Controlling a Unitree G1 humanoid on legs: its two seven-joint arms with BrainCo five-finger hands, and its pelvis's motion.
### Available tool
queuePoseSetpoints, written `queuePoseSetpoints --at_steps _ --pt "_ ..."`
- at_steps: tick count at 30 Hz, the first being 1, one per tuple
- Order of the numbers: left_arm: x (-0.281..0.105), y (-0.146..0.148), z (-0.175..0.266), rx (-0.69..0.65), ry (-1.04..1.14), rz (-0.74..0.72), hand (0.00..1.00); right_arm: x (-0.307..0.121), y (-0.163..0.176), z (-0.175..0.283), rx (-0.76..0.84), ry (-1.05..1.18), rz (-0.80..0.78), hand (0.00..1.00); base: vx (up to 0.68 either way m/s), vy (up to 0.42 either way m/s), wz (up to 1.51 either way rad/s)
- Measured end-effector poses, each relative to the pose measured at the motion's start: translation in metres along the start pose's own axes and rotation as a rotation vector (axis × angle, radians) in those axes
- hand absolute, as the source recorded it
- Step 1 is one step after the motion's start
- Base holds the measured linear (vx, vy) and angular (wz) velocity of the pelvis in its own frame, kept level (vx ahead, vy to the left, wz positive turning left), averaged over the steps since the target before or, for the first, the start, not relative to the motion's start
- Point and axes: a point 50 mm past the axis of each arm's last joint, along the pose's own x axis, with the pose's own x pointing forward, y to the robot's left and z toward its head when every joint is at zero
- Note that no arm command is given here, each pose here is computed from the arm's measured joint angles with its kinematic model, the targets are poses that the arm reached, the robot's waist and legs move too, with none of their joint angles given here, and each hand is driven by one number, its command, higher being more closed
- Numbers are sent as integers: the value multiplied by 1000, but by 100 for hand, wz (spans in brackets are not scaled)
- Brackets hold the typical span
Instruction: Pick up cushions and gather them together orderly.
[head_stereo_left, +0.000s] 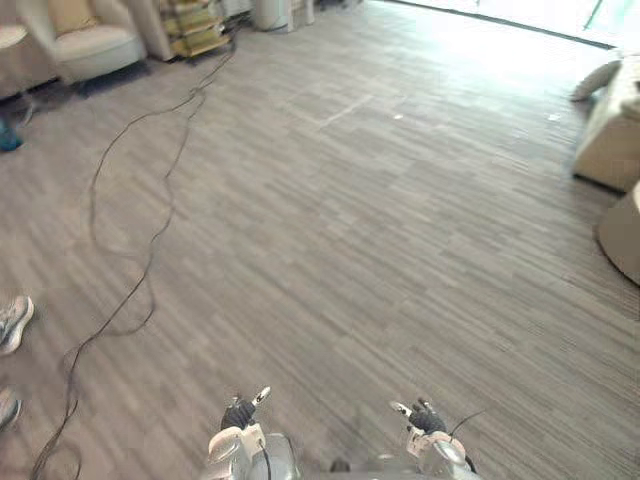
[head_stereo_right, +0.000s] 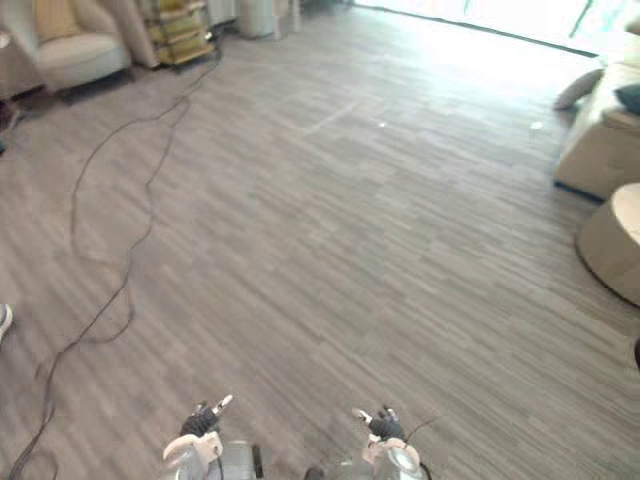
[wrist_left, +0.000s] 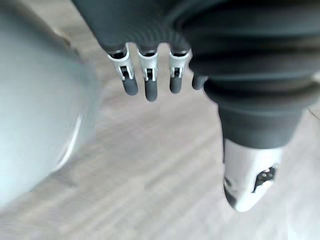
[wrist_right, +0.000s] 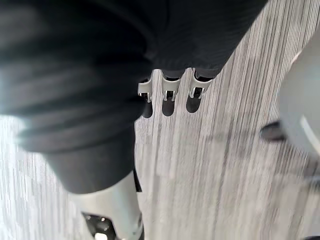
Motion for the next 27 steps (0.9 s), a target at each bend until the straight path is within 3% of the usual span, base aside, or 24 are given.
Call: queuePoseSetpoints --at_steps 12,16,27 --pt "0 16 1 90 1 17 0 -6 -16 -17 7 43 -44 0 598 289 -66" --pt "2 6 -5 89 45 -3 0 -5 -11 -5 17 -11 -24 0 473 121 -33" --pt "-2 -14 -22 86 108 -56 0 -5 -47 10 32 -54 -114 0 662 -73 25"
